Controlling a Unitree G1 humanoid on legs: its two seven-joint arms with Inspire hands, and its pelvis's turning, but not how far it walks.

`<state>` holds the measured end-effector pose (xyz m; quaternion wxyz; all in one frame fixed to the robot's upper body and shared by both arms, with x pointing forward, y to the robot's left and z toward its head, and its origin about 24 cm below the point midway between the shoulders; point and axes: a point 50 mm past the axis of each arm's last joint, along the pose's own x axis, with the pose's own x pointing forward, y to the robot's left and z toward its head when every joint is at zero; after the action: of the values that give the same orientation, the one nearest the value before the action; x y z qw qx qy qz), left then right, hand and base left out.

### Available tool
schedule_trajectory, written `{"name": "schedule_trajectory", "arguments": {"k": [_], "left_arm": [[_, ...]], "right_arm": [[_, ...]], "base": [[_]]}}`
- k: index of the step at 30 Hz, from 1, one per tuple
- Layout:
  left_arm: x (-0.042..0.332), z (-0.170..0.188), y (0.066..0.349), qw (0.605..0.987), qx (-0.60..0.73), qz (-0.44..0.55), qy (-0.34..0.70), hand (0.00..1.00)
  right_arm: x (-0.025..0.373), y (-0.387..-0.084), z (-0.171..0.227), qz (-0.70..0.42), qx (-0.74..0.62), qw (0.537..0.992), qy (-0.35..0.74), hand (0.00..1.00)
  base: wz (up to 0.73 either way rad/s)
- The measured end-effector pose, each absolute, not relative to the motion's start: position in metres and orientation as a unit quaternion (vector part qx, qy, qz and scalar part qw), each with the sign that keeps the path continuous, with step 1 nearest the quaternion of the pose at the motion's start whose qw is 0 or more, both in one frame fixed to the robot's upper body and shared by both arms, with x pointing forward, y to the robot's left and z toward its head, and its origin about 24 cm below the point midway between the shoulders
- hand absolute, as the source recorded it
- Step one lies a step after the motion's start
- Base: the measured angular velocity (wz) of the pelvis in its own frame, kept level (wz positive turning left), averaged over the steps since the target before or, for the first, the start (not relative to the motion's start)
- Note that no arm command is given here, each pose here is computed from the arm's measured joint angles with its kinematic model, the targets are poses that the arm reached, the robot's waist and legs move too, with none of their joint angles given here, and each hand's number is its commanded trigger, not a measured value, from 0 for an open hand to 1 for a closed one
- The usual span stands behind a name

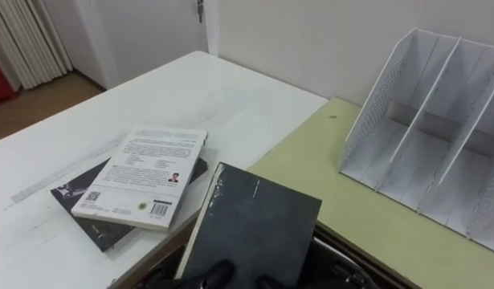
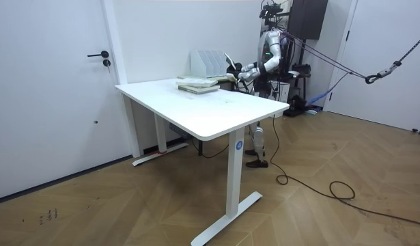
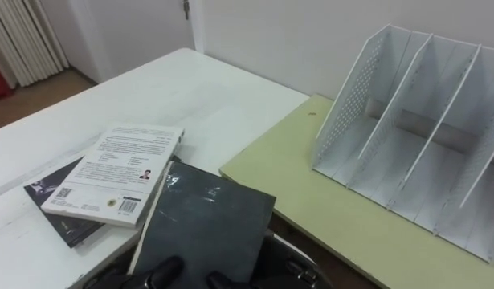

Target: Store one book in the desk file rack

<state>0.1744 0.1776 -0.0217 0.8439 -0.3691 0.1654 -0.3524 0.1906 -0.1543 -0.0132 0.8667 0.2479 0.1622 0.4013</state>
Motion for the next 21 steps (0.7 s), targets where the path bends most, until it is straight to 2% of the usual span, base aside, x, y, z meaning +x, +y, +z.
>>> {"name": "schedule_trajectory", "arguments": {"k": [7,21], "left_arm": [[0.171,-0.033,0.187,0.855,-0.351,-0.332,0.190,0.00],[0.142,-0.074,0.188,0.884,-0.211,-0.278,0.312,0.00]], "right_arm": [[0.194,-0.163,-0.013,0.377,0.239,0.879,0.167,1.00],[0.222,-0.191,0.025,0.204,0.097,0.970,0.093,1.00]], "base": [[-0.04],[-0.08]]}}
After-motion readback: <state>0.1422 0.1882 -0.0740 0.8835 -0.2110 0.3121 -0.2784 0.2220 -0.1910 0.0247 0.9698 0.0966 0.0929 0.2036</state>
